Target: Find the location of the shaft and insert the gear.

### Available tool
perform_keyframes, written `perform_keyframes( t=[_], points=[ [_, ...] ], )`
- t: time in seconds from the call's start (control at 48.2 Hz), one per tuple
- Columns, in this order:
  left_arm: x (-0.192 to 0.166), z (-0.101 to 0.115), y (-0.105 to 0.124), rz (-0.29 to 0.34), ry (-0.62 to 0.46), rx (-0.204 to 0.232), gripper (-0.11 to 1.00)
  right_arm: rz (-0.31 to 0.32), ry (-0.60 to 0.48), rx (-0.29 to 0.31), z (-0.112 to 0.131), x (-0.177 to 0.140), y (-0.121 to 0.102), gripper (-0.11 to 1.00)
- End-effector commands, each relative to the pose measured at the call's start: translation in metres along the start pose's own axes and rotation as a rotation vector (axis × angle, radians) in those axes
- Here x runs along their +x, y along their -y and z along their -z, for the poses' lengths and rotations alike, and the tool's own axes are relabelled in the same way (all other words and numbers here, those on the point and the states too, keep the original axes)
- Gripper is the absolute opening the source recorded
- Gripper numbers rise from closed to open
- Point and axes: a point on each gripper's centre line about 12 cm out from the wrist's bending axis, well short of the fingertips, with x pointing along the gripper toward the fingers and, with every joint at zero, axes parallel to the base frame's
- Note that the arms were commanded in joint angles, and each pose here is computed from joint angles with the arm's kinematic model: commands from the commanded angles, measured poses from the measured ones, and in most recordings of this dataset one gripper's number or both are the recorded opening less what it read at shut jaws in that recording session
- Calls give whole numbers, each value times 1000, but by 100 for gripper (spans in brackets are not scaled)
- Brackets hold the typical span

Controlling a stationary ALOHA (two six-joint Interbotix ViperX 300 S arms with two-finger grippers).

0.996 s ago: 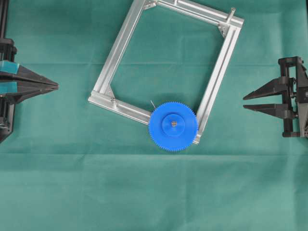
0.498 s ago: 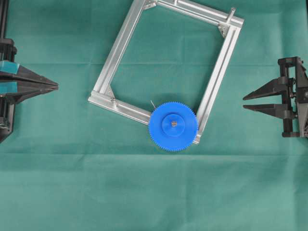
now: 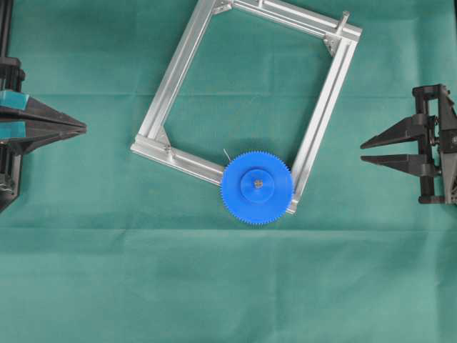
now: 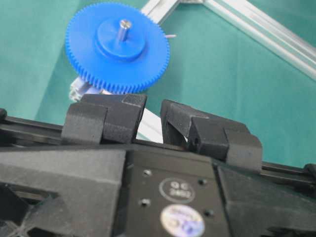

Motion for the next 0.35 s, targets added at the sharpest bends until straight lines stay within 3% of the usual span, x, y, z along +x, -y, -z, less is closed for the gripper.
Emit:
perform_keyframes(
  t=[0.0, 0.332],
  points=[
    [1, -5, 0, -1, 11, -2, 1, 1, 9, 0, -5, 0, 0, 26],
    [1, -6, 0, -3, 12, -4, 1, 27, -5, 5, -7, -12, 4, 26]
  ],
)
